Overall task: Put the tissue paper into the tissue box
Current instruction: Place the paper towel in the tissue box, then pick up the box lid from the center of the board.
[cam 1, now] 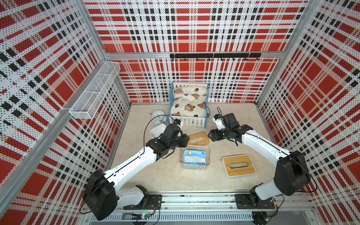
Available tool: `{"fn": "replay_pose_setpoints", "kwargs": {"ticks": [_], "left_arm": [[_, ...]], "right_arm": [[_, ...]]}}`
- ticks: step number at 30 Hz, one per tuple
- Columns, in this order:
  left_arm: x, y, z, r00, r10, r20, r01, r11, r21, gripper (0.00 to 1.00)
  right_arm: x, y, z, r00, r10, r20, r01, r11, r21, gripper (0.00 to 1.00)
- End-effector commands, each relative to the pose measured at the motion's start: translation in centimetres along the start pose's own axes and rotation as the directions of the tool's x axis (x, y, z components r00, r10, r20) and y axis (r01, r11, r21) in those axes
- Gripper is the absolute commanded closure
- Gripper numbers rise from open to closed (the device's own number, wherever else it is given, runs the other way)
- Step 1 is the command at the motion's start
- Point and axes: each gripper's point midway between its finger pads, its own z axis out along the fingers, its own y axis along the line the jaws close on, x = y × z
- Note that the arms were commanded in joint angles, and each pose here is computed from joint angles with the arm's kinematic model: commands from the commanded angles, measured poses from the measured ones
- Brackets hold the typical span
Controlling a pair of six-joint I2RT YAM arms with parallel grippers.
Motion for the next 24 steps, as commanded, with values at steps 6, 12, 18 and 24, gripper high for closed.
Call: {"fn": "replay_pose_setpoints", "kwargs": {"ticks": [6, 12, 18, 24], "left_arm": [[-5.8, 3.8, -0.3, 0.981, -0.101, 0.163, 0.092, 0.994, 0.066, 0.59], [-6.7, 4.4, 2.4, 0.989, 0.104, 0.103, -0.097, 0.993, -0.073, 0.40], [-4.8, 5.0, 6.7, 0.958, 0.278, -0.073, -0.286, 0.947, -0.144, 0.21], [-1.8, 5.0, 10.8, 0.831, 0.471, -0.295, -0.513, 0.854, -0.082, 0.09]], "right_arm": [[-0.4, -0.5, 1.4, 1.000, 0.022, -0.002, -0.022, 1.000, 0.018, 0.21], [-0.3, -0.3, 3.4, 0.999, 0.032, -0.022, -0.032, 0.999, -0.010, 0.23], [-0.7, -0.4, 4.0, 0.999, 0.042, 0.005, -0.042, 0.999, -0.018, 0.23], [-0.3, -1.2, 3.5, 0.997, 0.062, 0.051, -0.060, 0.998, -0.024, 0.23]]}}
